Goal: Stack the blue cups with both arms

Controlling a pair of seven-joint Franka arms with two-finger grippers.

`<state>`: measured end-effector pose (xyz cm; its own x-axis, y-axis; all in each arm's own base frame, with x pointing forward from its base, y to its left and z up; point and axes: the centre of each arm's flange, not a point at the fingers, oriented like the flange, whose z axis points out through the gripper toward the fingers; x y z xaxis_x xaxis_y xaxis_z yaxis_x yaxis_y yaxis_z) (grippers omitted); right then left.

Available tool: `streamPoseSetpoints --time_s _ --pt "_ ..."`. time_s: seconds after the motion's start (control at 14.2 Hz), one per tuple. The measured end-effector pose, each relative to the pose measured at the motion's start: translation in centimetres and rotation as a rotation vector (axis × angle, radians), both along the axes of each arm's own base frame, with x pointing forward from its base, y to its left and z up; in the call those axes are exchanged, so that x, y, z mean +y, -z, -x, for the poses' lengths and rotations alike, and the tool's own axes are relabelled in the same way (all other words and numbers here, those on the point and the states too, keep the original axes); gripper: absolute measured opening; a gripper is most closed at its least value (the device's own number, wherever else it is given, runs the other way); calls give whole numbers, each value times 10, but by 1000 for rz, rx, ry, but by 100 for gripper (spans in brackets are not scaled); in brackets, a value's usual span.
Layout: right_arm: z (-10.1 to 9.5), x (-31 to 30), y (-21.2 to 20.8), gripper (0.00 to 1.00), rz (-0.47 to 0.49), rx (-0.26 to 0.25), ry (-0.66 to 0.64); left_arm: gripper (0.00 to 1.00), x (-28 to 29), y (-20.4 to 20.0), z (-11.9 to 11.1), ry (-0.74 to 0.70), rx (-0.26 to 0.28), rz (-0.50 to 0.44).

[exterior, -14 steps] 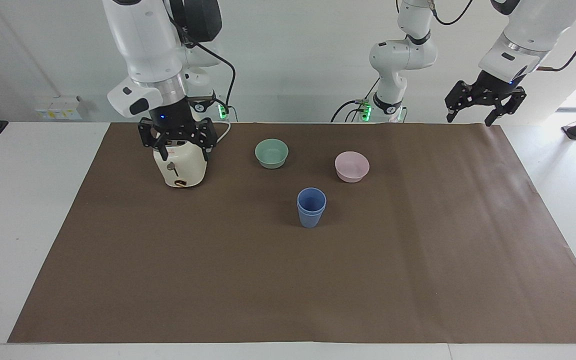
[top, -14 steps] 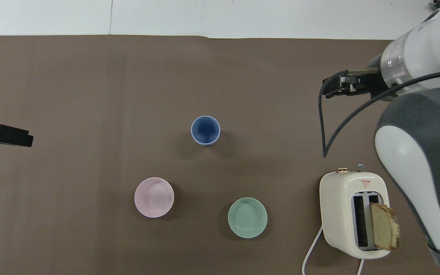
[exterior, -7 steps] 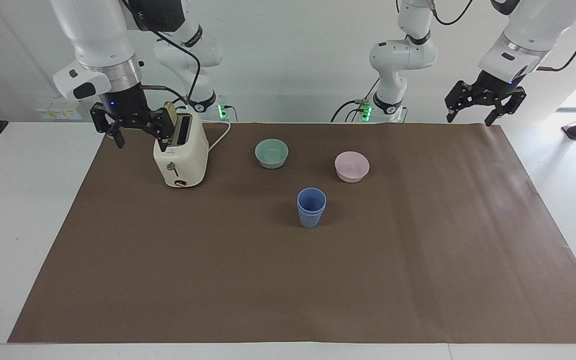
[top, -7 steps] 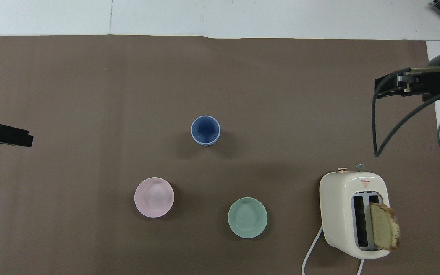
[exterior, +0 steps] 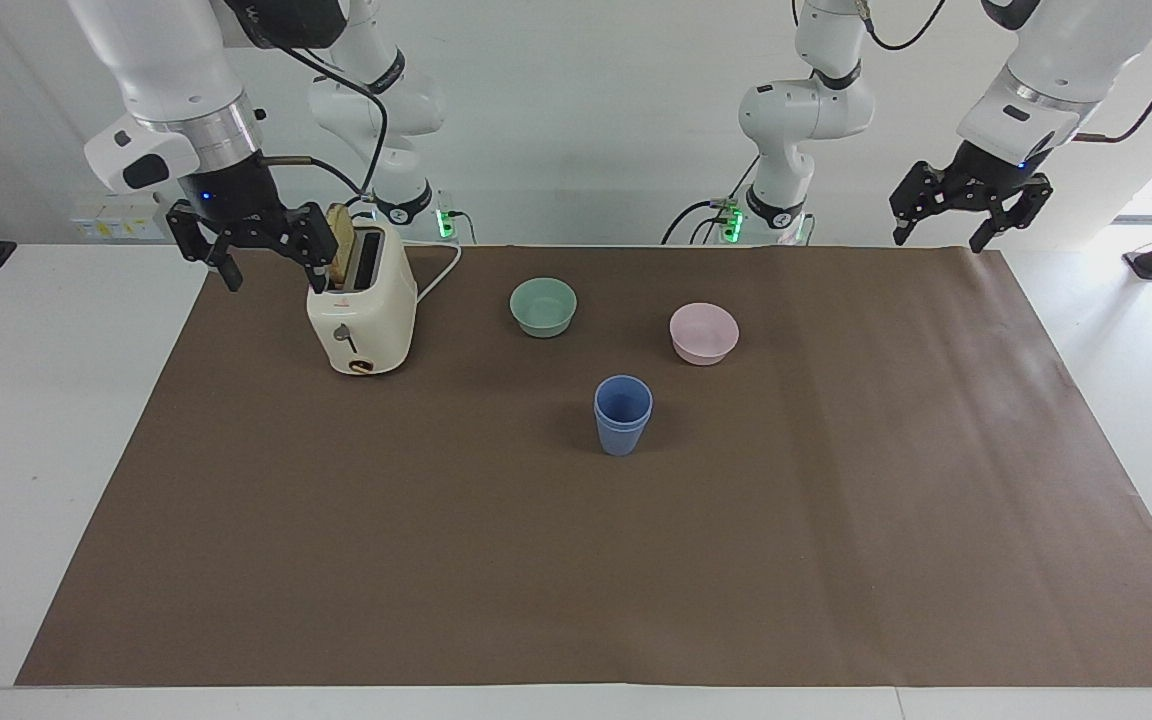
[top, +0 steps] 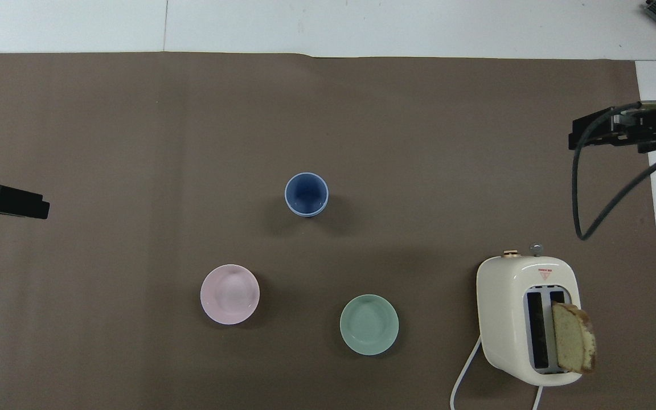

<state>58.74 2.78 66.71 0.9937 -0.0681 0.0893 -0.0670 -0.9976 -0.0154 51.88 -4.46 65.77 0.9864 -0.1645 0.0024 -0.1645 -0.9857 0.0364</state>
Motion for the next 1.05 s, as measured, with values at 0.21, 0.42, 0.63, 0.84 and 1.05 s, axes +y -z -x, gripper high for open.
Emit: streamPoseSetpoints --time_s 0.21,0.42,0.63,0.84,1.05 --pt "11 -3 -3 100 -5 19 -1 100 0 0 0 0 0 0" --pt "16 1 0 100 -4 29 -6 100 0 0 0 0 0 0" --pt "16 1 5 100 -3 41 -9 100 0 0 0 0 0 0" --pt "16 1 6 100 -3 43 -9 100 0 0 0 0 0 0" --pt "17 1 6 100 -2 45 -9 100 0 0 0 0 0 0"
